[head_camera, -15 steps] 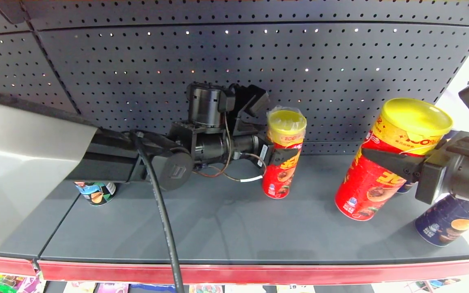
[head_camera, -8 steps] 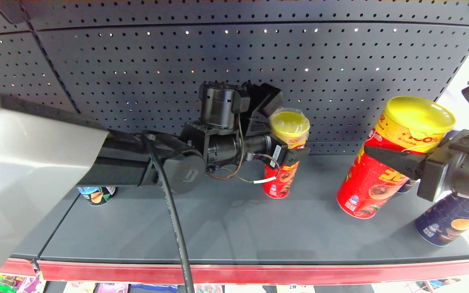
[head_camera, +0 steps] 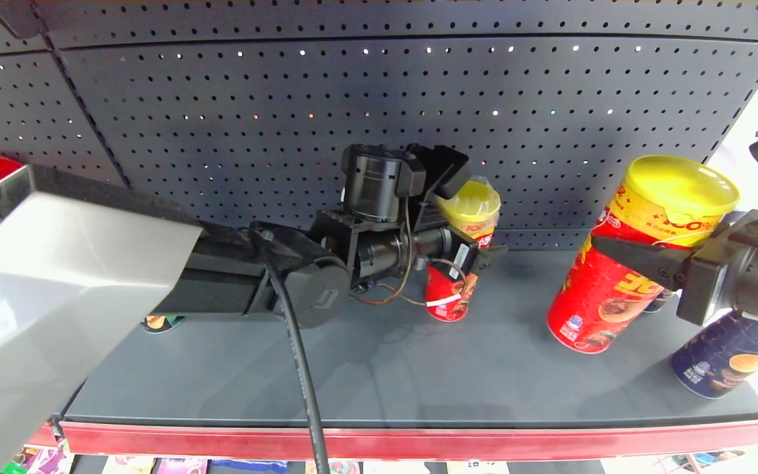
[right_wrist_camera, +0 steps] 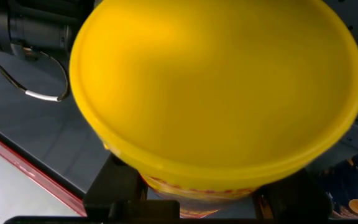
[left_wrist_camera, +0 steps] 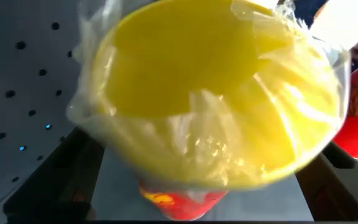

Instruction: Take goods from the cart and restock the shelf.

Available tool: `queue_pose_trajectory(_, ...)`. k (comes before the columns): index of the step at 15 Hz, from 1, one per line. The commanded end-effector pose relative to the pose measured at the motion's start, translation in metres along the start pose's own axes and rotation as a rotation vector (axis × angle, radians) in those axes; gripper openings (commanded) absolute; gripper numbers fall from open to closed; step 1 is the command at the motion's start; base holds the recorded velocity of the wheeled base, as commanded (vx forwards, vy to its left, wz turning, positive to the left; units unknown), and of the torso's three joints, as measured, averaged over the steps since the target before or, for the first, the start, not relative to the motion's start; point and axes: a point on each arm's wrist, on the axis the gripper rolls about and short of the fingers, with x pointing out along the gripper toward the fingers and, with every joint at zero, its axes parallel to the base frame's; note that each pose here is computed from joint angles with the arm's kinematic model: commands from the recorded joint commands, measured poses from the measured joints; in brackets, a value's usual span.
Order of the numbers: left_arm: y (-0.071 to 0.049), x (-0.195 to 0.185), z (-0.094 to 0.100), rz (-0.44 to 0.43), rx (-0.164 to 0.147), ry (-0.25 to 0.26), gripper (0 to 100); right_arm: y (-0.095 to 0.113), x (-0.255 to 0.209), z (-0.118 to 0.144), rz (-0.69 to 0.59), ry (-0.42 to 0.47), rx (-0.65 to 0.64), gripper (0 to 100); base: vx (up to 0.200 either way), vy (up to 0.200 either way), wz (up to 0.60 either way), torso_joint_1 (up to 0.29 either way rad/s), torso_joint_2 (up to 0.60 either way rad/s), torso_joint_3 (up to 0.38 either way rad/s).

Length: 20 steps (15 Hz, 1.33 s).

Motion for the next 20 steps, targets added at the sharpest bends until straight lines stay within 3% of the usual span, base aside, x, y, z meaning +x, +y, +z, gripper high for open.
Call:
queue_pose_trajectory(1,0.001,0.002,-0.002,0.004,-0.001,-0.002,0,0.000,0.000,0.000,0.001,-0.002,-0.001,0,0.000,0.000,0.00,0.000,0.00,0.000)
queue_pose_trajectory(5,-0.002,0.002,-0.003,-0.069,0.000,-0.011,0,0.000,0.000,0.000,0.001,0.000,-0.001,0,0.000,0.000,0.00,0.000,0.00,0.000)
queue_pose_trajectory(10,0.002,-0.008,0.012,-0.221,0.024,-0.130,0,0.000,0.000,0.000,0.001,-0.002,-0.001,0,0.000,0.000,0.00,0.000,0.00,0.000)
queue_pose_trajectory(13,-0.003,-0.024,0.009,-0.322,0.040,-0.120,0,0.000,-0.001,0.000,0.001,-0.003,-0.001,0,0.000,0.000,0.00,0.000,0.00,0.000)
queue_pose_trajectory(14,-0.005,-0.033,0.002,-0.376,0.072,-0.101,0,0.000,-0.001,0.001,0.001,-0.005,-0.001,0,0.000,0.000,0.00,0.000,0.00,0.000)
queue_pose_trajectory(16,-0.007,-0.050,-0.007,-0.475,0.104,-0.088,0,0.000,-0.001,0.001,0.001,-0.006,-0.001,0,0.000,0.000,0.00,0.000,0.00,0.000)
queue_pose_trajectory(20,-0.010,-0.065,-0.011,-0.538,0.128,-0.087,0,0.000,-0.001,-0.001,0.001,0.000,-0.001,0,0.000,0.000,0.00,0.000,0.00,0.000)
